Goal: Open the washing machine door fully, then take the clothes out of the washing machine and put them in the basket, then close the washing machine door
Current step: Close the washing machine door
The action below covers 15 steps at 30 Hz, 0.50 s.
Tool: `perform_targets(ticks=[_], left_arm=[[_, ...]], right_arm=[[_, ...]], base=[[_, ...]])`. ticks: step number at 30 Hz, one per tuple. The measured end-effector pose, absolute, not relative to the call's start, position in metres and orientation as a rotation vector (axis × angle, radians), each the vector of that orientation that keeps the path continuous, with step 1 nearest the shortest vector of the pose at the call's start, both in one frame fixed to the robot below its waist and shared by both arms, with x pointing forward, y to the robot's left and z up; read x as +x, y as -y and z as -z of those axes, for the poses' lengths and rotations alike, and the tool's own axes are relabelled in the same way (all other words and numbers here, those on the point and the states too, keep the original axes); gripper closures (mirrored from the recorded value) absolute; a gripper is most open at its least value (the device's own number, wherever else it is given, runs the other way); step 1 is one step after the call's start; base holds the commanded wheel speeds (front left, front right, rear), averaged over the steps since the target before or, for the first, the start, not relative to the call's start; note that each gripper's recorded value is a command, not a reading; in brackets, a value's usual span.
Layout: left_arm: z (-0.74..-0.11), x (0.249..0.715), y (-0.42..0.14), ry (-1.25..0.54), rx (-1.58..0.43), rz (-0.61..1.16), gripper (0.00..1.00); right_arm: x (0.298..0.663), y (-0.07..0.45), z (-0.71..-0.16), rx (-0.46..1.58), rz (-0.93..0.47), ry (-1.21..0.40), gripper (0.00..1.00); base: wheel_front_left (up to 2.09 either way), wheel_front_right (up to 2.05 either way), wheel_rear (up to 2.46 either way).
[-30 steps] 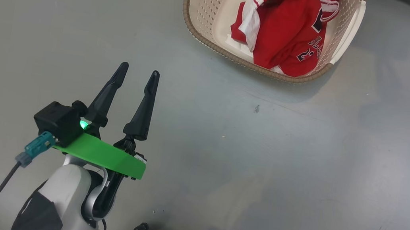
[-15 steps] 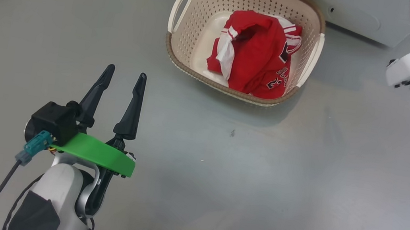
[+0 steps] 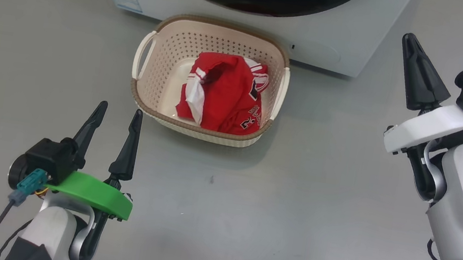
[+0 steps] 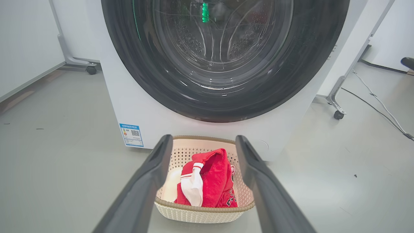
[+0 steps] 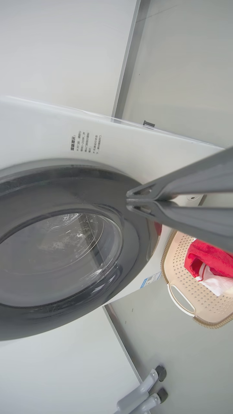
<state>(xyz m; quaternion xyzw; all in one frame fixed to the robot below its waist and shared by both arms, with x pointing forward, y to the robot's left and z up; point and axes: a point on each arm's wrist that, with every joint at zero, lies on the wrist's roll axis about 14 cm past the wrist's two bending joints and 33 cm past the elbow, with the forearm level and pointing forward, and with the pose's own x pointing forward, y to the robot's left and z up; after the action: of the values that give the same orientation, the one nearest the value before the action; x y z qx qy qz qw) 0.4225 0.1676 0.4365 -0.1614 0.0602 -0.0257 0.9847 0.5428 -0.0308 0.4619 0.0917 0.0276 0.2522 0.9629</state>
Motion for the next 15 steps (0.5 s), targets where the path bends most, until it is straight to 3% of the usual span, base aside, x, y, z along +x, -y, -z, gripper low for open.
perform_targets(ticks=[15], left_arm=[[-0.459,0.421,-0.128,-0.071,-0.352,0.163,0.00]], right_arm=[[0.479,0.119,-0.484,0.278,-0.237,-0.022,1.00]], base=[[0.00,0.00,0.00]])
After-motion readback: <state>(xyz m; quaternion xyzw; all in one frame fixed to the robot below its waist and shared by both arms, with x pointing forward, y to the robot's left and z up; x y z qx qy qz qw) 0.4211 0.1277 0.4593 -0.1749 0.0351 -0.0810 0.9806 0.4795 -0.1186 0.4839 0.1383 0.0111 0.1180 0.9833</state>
